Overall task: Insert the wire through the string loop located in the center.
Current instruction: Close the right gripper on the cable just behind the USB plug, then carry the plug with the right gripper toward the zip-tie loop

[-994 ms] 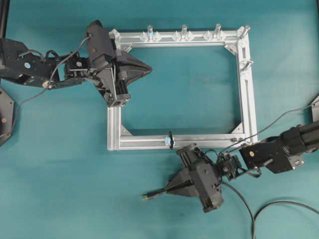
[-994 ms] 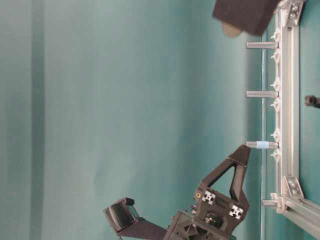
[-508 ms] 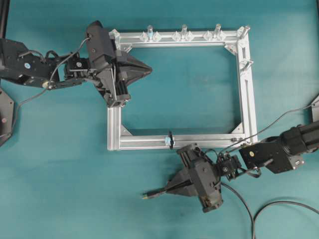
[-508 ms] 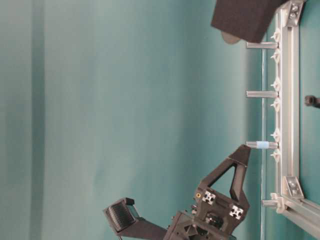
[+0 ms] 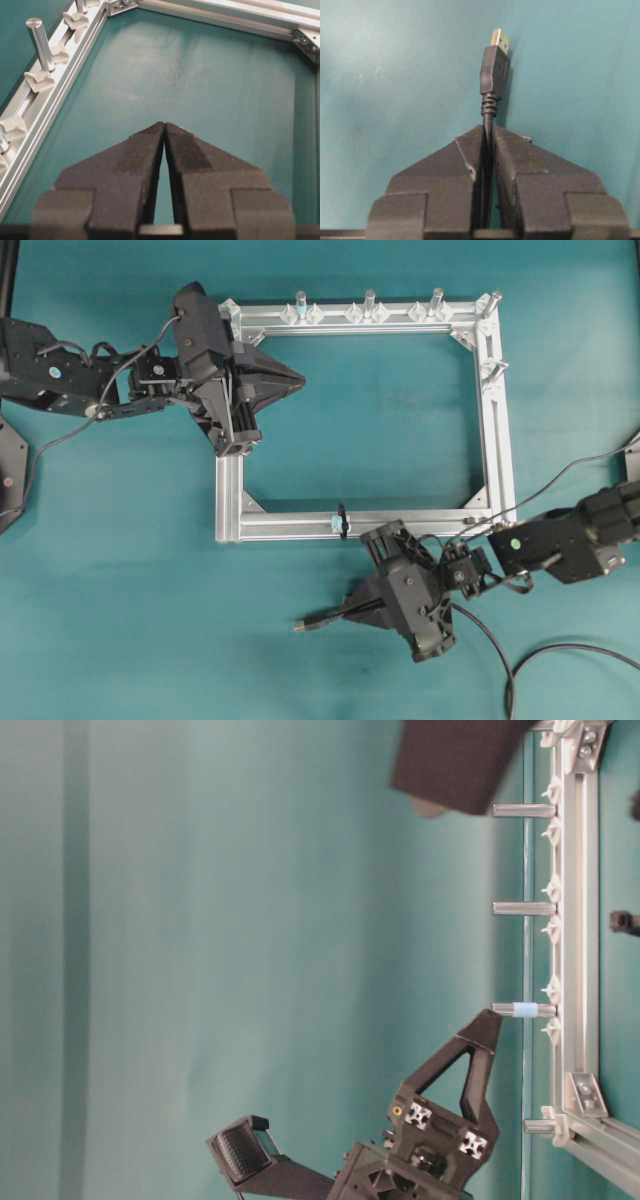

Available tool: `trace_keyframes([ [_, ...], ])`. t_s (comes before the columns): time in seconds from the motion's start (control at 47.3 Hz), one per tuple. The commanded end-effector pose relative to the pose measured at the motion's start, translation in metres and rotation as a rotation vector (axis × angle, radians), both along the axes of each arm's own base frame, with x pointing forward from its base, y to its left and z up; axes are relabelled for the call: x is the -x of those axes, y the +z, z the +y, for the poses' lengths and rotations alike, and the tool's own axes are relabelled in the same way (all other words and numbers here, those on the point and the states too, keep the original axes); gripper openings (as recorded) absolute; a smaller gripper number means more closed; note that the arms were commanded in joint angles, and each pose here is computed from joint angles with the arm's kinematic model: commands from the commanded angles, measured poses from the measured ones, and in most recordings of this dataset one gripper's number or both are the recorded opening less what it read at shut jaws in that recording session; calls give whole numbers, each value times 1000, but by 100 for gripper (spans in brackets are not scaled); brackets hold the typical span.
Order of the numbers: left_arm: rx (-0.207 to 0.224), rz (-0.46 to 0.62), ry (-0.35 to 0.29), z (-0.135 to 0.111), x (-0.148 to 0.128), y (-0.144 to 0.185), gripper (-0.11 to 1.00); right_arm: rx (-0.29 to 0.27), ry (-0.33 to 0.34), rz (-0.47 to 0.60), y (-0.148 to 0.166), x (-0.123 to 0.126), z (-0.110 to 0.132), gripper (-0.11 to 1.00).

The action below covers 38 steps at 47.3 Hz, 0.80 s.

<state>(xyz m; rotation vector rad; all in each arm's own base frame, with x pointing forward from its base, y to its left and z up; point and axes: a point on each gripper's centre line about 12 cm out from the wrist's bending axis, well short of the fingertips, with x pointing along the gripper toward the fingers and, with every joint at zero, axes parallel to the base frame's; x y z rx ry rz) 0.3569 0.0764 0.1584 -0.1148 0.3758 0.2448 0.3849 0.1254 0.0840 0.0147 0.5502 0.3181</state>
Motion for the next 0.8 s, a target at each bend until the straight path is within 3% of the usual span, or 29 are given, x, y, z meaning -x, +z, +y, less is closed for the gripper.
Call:
trace_keyframes([
  [0.0,-8,-36,-6,-2,-1,12,10,-15,1,-60,27,-3,1,7],
  [0.465,-12,-35,-8,-2,-1,12,10,-10,-4,-86,68,1,-2,7],
  [0.783,-14,-35,-7,-1,-1,12,10,-4,-10,-82,74,2,-4,7],
])
